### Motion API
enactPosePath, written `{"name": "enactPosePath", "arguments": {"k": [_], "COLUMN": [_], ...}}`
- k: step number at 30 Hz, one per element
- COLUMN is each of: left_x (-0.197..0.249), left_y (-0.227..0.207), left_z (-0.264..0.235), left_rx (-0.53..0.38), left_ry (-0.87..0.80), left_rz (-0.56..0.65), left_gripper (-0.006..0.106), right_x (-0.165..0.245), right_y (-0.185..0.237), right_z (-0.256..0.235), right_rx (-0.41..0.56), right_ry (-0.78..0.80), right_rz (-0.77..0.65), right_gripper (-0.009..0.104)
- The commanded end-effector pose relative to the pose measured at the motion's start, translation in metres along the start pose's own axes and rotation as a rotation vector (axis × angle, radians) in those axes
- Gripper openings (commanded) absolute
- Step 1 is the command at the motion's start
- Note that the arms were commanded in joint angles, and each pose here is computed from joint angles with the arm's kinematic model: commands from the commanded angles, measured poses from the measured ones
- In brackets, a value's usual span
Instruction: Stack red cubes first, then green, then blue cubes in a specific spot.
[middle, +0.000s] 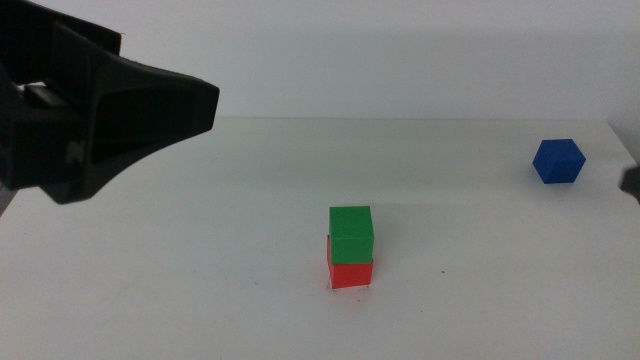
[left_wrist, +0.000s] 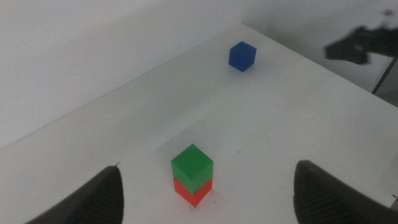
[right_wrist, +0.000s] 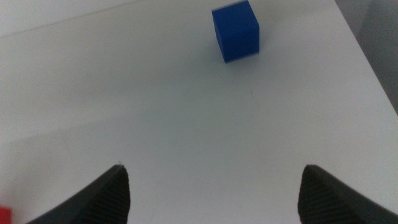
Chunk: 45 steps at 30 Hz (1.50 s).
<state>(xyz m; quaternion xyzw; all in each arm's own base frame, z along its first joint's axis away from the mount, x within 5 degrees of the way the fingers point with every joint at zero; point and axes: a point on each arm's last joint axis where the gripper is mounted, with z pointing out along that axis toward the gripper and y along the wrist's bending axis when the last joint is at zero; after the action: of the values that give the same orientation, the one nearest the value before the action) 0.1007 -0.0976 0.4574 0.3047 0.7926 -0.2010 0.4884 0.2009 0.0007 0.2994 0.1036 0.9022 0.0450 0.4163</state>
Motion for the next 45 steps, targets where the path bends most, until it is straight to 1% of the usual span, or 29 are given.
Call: {"name": "enactPosePath", "arguments": {"k": [1, 8, 11, 14, 17, 20, 24, 27, 29, 31, 36, 37, 38, 39, 42, 45], "left_x": [0.0, 0.0, 0.0, 0.0, 0.0, 0.0, 0.0, 0.0, 0.0, 0.0, 0.0, 0.0, 0.0, 0.0, 0.0, 0.0], "left_y": [0.001, 0.001, 0.001, 0.001, 0.001, 0.001, 0.001, 0.001, 0.001, 0.001, 0.001, 0.001, 0.001, 0.001, 0.001, 0.001], "left_z": [0.0, 0.0, 0.0, 0.0, 0.0, 0.0, 0.0, 0.0, 0.0, 0.0, 0.0, 0.0, 0.0, 0.0, 0.0, 0.0], "left_rx": [-0.005, -0.005, -0.005, -0.005, -0.005, -0.005, -0.005, -0.005, -0.005, -0.005, -0.005, -0.005, -0.005, -0.005, -0.005, -0.005], "left_ry": [-0.013, -0.013, -0.013, -0.013, -0.013, -0.013, -0.013, -0.013, -0.013, -0.013, -0.013, -0.013, -0.013, -0.013, -0.013, -0.013], "left_rz": [-0.001, -0.001, 0.003, 0.003, 0.003, 0.003, 0.003, 0.003, 0.003, 0.003, 0.003, 0.003, 0.003, 0.003, 0.003, 0.003], "left_gripper": [0.094, 0.094, 0.094, 0.094, 0.094, 0.094, 0.094, 0.094, 0.094, 0.094, 0.094, 0.094, 0.094, 0.094, 0.094, 0.094], "right_x": [-0.025, -0.094, -0.118, -0.131, -0.137, -0.134, -0.13, -0.122, -0.116, -0.113, -0.12, -0.126, -0.131, -0.138, -0.159, -0.154], "right_y": [0.004, 0.013, 0.006, -0.003, -0.014, -0.023, -0.026, -0.024, -0.024, -0.023, -0.022, -0.02, -0.017, -0.011, 0.022, 0.076], "right_z": [0.025, 0.124, 0.173, 0.216, 0.253, 0.285, 0.312, 0.325, 0.33, 0.333, 0.323, 0.316, 0.307, 0.293, 0.245, 0.198], "right_rx": [0.009, 0.084, 0.107, 0.118, 0.132, 0.119, 0.105, 0.064, 0.041, 0.028, 0.044, 0.044, 0.04, 0.035, 0.018, 0.018], "right_ry": [-0.005, 0.271, 0.353, 0.417, 0.451, 0.495, 0.495, 0.513, 0.527, 0.536, 0.533, 0.525, 0.526, 0.527, 0.489, 0.465], "right_rz": [-0.049, -0.175, -0.211, -0.248, -0.253, -0.27, -0.294, -0.281, -0.288, -0.282, -0.265, -0.261, -0.259, -0.258, -0.239, -0.243], "right_gripper": [0.093, 0.093, 0.093, 0.093, 0.093, 0.093, 0.093, 0.092, 0.086, 0.072, 0.019, 0.009, 0.004, 0.002, 0.003, 0.002]}}
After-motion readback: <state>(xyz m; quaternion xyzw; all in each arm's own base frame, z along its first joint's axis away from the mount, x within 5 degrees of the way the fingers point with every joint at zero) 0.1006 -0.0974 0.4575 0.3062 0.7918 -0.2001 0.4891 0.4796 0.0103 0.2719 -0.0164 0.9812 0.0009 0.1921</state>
